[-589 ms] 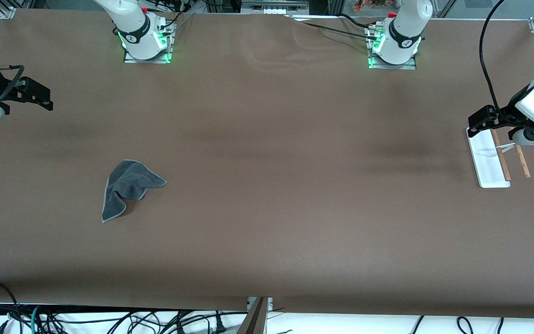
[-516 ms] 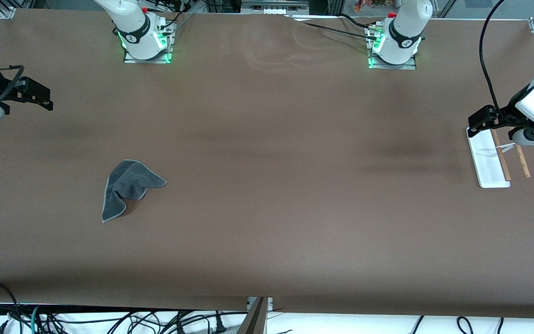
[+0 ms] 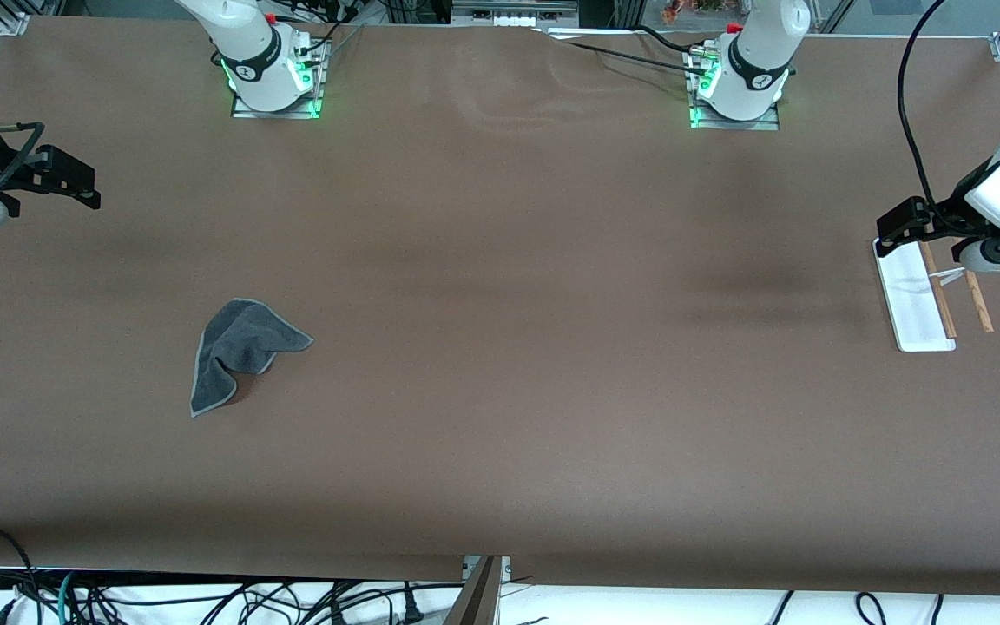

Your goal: Pass towel and hang on rack

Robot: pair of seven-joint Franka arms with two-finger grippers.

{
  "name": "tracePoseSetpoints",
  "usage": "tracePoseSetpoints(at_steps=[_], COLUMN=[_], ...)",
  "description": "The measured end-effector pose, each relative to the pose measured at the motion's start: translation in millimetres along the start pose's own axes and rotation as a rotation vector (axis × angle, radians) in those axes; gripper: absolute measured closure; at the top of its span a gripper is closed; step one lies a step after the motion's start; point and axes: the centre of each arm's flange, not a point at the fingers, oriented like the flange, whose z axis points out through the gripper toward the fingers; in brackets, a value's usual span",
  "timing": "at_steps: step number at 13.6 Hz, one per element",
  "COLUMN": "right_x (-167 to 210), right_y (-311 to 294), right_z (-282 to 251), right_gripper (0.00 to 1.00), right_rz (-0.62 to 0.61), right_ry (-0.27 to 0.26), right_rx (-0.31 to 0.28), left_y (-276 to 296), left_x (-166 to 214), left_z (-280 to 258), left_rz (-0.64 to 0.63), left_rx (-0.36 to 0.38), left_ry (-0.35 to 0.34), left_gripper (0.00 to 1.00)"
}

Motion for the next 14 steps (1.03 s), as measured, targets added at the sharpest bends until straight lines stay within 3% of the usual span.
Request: tracePoseSetpoints(at_steps=[14], right_x=[-0.5], right_y=[4.6], right_z=[0.1], right_gripper=[0.0], right_rz=[0.008], right_ry=[0.001], right_rx=[0.0], left_y=[0.0], left_x=[0.1], left_z=[0.2], left_rz=[0.0], left_rx=[0.0], left_ry=[0.0], left_gripper=[0.0])
